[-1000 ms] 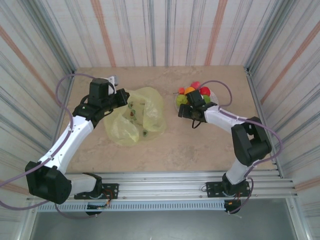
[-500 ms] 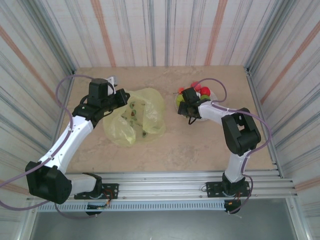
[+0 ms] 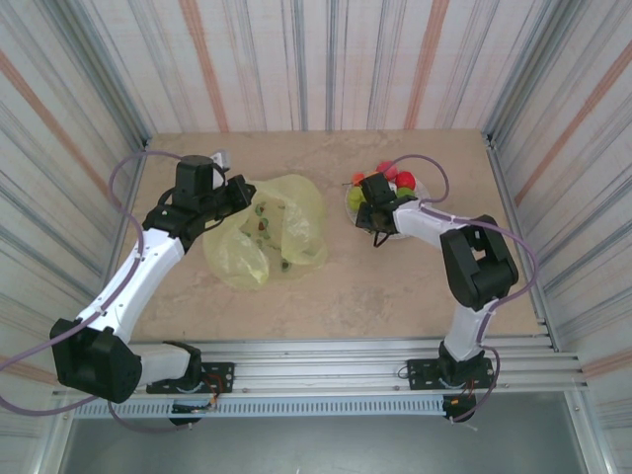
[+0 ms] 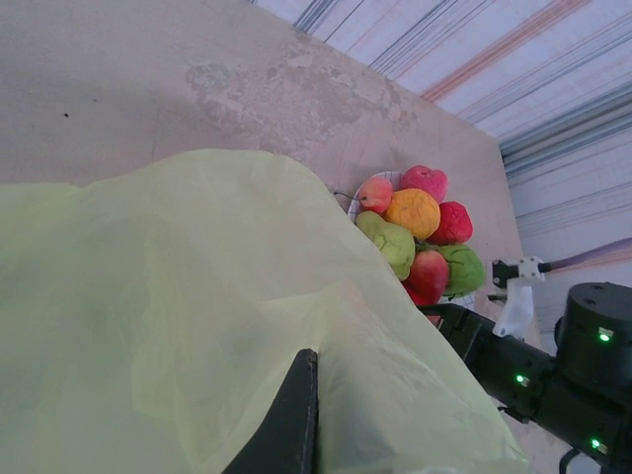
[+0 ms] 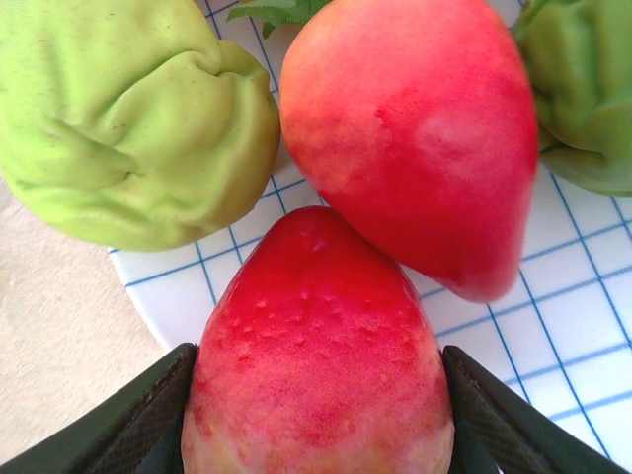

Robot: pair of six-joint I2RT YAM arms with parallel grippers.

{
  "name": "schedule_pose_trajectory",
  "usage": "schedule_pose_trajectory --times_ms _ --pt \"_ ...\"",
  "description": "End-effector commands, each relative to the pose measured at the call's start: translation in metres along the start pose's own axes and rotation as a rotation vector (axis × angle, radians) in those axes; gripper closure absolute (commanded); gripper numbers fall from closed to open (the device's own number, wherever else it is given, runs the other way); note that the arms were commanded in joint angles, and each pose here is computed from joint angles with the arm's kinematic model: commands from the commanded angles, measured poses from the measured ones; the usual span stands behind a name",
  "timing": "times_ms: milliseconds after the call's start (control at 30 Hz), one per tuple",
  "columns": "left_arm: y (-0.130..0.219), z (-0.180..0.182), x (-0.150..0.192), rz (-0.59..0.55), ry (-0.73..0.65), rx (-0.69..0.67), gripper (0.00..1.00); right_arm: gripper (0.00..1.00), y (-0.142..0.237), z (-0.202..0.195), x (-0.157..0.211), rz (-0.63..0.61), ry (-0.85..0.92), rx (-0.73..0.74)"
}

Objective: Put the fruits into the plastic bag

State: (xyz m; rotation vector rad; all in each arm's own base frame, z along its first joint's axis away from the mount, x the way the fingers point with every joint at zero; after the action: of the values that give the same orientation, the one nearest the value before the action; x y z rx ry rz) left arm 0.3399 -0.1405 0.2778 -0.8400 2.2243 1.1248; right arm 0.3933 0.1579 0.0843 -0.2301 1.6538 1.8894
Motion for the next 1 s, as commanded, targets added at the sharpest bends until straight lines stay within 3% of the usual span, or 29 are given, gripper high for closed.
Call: schedule_pose_trajectory --times_ms 0,100,233,500,733,967 --pt "0.013 -0.001 -0.006 -0.020 0.055 -0.018 1.00 0.43 0.029 -0.003 -0.009 -0.025 0.003 -0.029" --pt "0.016 -0.001 -0.002 -0.007 0.112 -0.031 0.99 0.44 0.052 -0.002 -0.005 -0.021 0.034 -0.095" --pt "0.020 -0.002 0.002 -0.010 0.166 -0.056 0.98 0.45 0.085 0.010 0.019 0.057 0.103 -0.295" --pt "0.019 -0.008 0.007 -0.019 0.237 -0.082 0.99 0.48 0.130 0.040 0.113 0.185 0.237 -0.655" --pt "0.013 -0.016 0.014 0.001 0.260 -0.080 0.99 0.50 0.135 0.078 0.176 0.225 0.403 -0.802" --pt "0.010 -0.020 0.019 0.015 0.262 -0.079 0.99 0.51 0.138 0.116 0.193 0.178 0.505 -0.860"
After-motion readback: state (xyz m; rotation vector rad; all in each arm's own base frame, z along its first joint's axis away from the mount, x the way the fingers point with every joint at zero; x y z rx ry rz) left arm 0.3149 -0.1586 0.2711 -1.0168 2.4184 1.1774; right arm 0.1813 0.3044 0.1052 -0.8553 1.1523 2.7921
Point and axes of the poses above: each hand's point on the last joint's axis, 136 mm out from that joint toward the fingers, its own y axis back along the fingers, its own z axis along the line the jaws close on, x = y × z, the point moved 3 cm from there along y, back along the fingers, and after that the axes turned 7 degrees about -y, right-handed, at the moved point
